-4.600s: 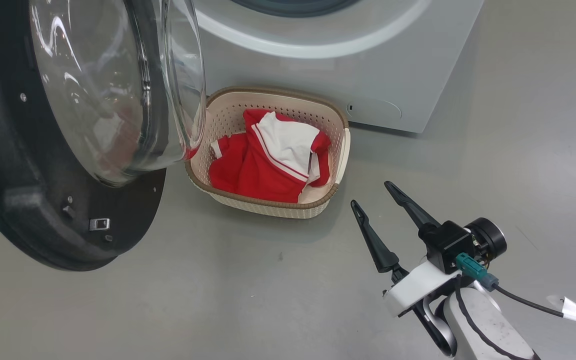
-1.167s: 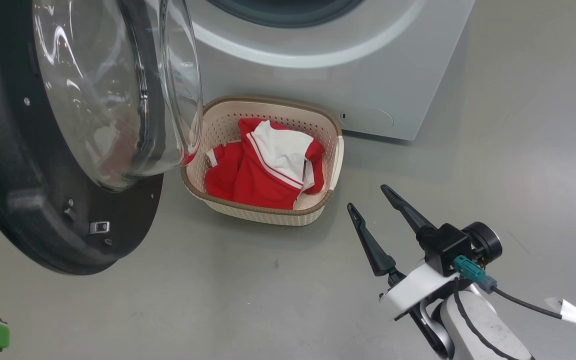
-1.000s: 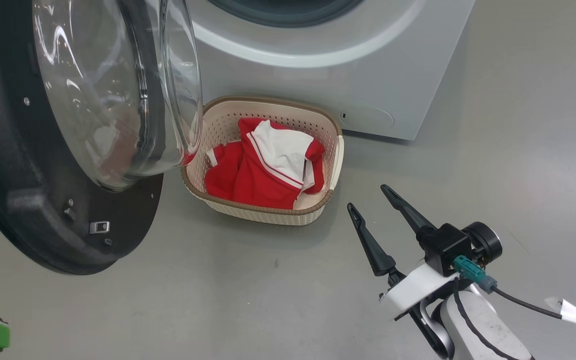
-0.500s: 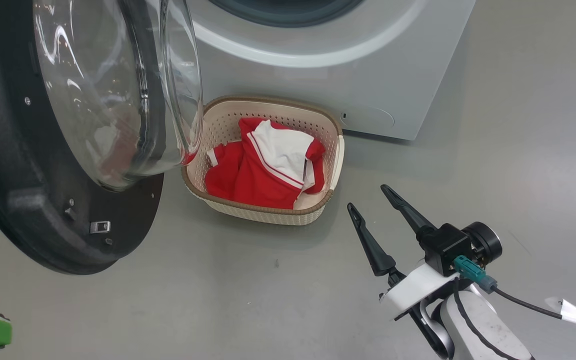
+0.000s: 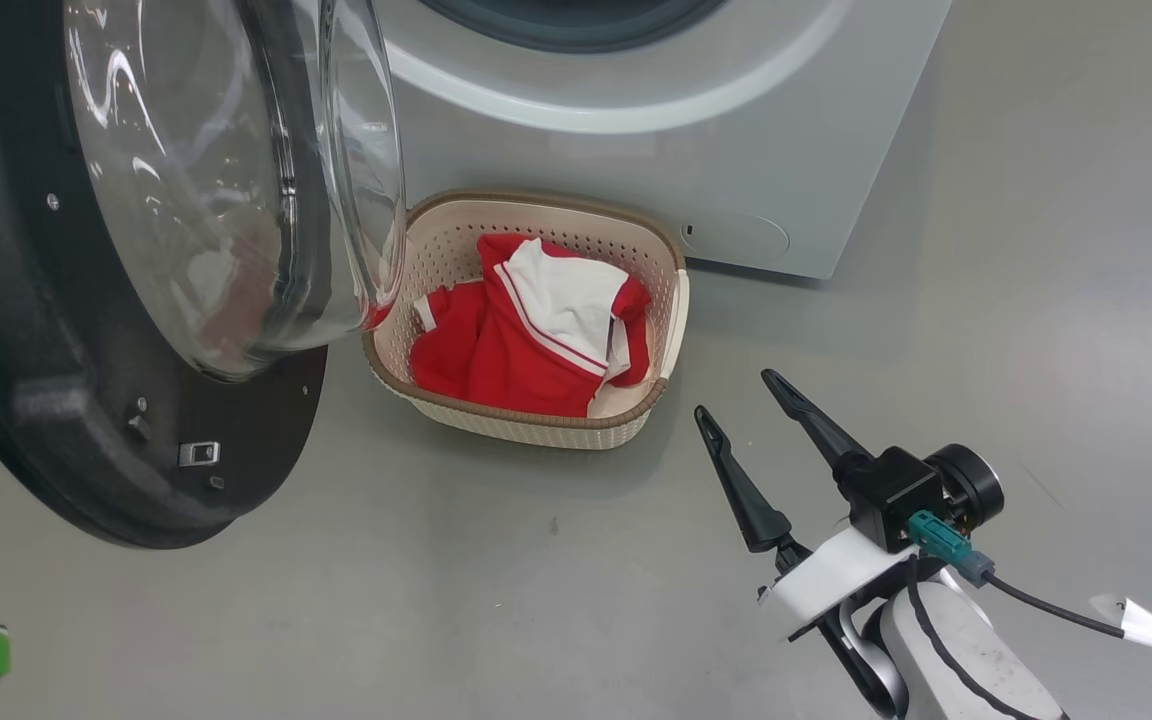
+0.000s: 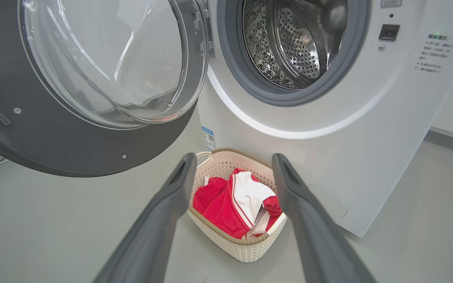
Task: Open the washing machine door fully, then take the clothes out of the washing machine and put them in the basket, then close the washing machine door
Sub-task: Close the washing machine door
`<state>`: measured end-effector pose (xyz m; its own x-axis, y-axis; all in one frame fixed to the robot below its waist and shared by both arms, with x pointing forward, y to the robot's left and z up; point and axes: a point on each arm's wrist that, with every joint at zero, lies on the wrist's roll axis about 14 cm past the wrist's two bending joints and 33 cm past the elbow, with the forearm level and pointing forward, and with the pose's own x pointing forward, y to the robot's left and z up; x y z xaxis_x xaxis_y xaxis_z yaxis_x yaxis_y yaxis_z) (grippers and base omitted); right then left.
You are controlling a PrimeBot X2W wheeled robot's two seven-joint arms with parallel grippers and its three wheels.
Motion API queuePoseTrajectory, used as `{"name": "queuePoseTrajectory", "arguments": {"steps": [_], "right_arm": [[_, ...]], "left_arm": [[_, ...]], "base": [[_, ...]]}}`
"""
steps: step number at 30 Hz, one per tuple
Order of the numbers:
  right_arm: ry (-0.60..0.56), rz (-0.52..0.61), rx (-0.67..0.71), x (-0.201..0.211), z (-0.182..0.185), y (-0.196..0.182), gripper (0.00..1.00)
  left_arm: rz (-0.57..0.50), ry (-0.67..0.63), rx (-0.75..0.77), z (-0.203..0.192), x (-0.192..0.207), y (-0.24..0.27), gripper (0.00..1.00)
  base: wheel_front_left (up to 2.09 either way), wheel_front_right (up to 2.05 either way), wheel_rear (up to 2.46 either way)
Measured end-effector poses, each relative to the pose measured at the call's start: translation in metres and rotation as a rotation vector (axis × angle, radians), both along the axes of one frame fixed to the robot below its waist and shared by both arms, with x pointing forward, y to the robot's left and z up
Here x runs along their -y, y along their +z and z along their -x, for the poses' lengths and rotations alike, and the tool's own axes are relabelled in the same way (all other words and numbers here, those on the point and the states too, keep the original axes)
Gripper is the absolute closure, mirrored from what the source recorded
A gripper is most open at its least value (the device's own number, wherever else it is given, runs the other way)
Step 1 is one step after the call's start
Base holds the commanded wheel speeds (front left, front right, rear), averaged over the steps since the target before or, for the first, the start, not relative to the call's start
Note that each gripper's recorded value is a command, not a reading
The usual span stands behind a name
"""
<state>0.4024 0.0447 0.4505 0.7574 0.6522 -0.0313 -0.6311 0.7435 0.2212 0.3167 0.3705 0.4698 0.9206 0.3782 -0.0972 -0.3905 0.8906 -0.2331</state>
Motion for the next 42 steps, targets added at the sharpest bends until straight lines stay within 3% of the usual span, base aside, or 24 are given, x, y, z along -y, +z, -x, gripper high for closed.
{"name": "queuePoseTrajectory", "arguments": {"steps": [6, 10, 19, 27, 33, 42], "right_arm": [[0.001, -0.002, 0.001, -0.001, 0.000, 0.001, 0.00], [-0.001, -0.001, 0.002, 0.000, 0.000, 0.001, 0.00], [-0.003, 0.000, 0.002, 0.000, 0.000, 0.001, 0.00], [0.000, 0.001, 0.005, -0.001, 0.001, 0.002, 0.00], [0.009, 0.001, 0.008, -0.004, 0.003, 0.004, 0.00], [0.022, 0.005, 0.011, -0.007, 0.006, 0.005, 0.00]], "left_arm": [[0.252, 0.105, 0.126, -0.007, -0.007, 0.004, 1.00], [0.498, 0.150, 0.208, -0.014, -0.001, 0.000, 1.00], [0.866, 0.169, 0.330, -0.023, -0.003, 0.003, 1.00], [1.279, 0.131, 0.359, -0.029, 0.019, -0.010, 1.00], [1.443, 0.039, 0.367, -0.031, 0.030, 0.002, 1.00], [1.519, -0.155, 0.314, -0.035, 0.049, 0.027, 1.00]], "base": [[0.00, 0.00, 0.00], [0.00, 0.00, 0.00], [0.00, 0.00, 0.00], [0.00, 0.00, 0.00], [0.00, 0.00, 0.00], [0.00, 0.00, 0.00]]}}
